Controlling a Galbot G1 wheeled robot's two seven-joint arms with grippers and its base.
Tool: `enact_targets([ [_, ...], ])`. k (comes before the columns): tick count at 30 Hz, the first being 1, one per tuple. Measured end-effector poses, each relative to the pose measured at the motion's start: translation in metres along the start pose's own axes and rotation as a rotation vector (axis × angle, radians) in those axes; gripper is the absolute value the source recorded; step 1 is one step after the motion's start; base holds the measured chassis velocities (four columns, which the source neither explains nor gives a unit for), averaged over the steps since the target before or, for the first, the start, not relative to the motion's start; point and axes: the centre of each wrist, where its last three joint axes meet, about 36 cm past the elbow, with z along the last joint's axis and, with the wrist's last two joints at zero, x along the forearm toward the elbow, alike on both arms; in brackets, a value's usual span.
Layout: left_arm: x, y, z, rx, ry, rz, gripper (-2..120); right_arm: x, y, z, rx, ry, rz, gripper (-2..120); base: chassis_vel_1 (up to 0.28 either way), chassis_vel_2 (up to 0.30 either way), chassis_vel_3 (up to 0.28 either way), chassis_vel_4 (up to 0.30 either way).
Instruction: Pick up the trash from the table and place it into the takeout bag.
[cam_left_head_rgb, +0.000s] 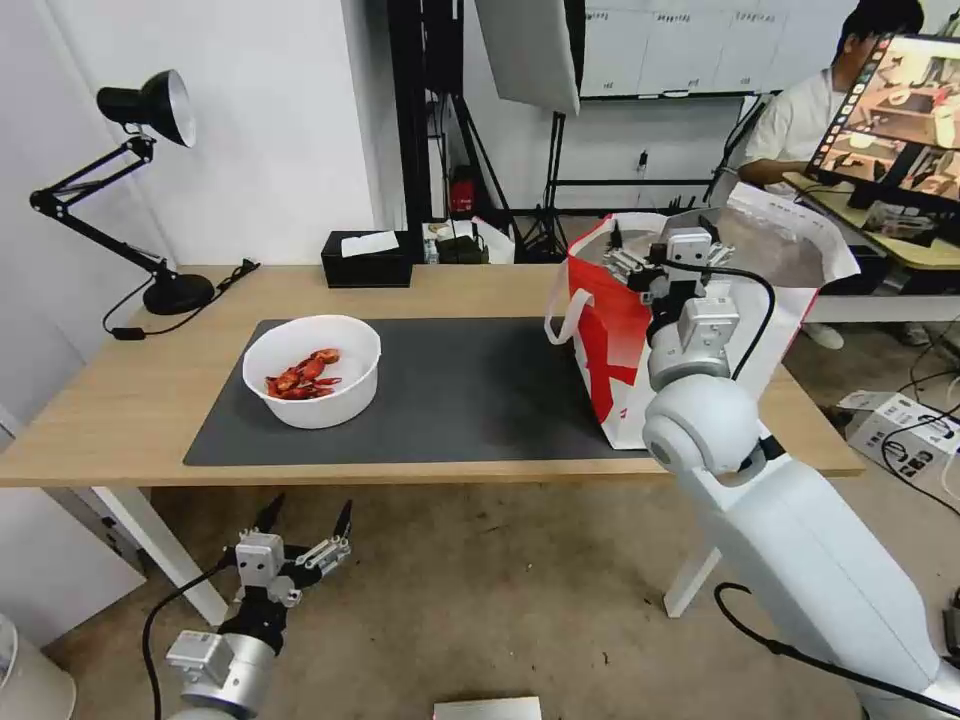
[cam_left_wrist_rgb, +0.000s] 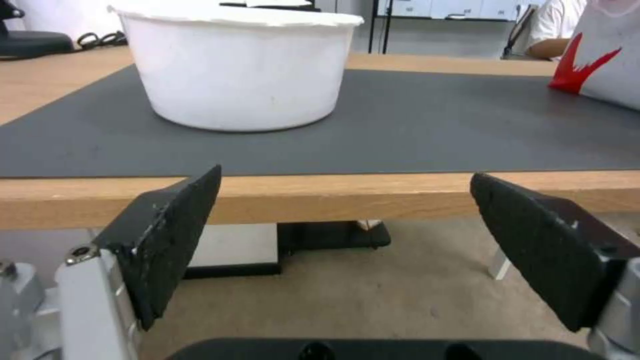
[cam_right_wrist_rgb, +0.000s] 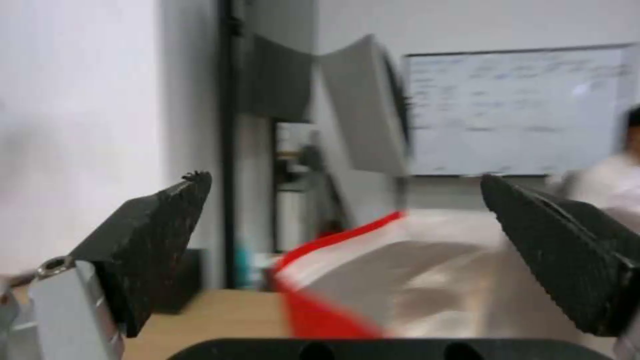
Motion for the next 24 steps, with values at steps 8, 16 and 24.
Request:
enact_targets([
  [8, -0.002, 0.0, 0.002, 0.004, -0.005, -0.005, 100, 0.052, -0.007, 0.013, -0.132, -0.064, -0.234, 100, 0.0, 0.0, 0.0, 0.0],
  [16, -0.002, -0.001, 0.004, 0.009, -0.006, -0.004, 100, 0.095, -0.016, 0.024, -0.149, -0.036, -0.3, 100, 0.0, 0.0, 0.0, 0.0],
  [24, -0.002, -0.002, 0.005, 0.012, -0.007, 0.0, 100, 0.145, -0.014, 0.041, -0.175, 0.039, -0.307, 100, 0.0, 0.0, 0.0, 0.0],
])
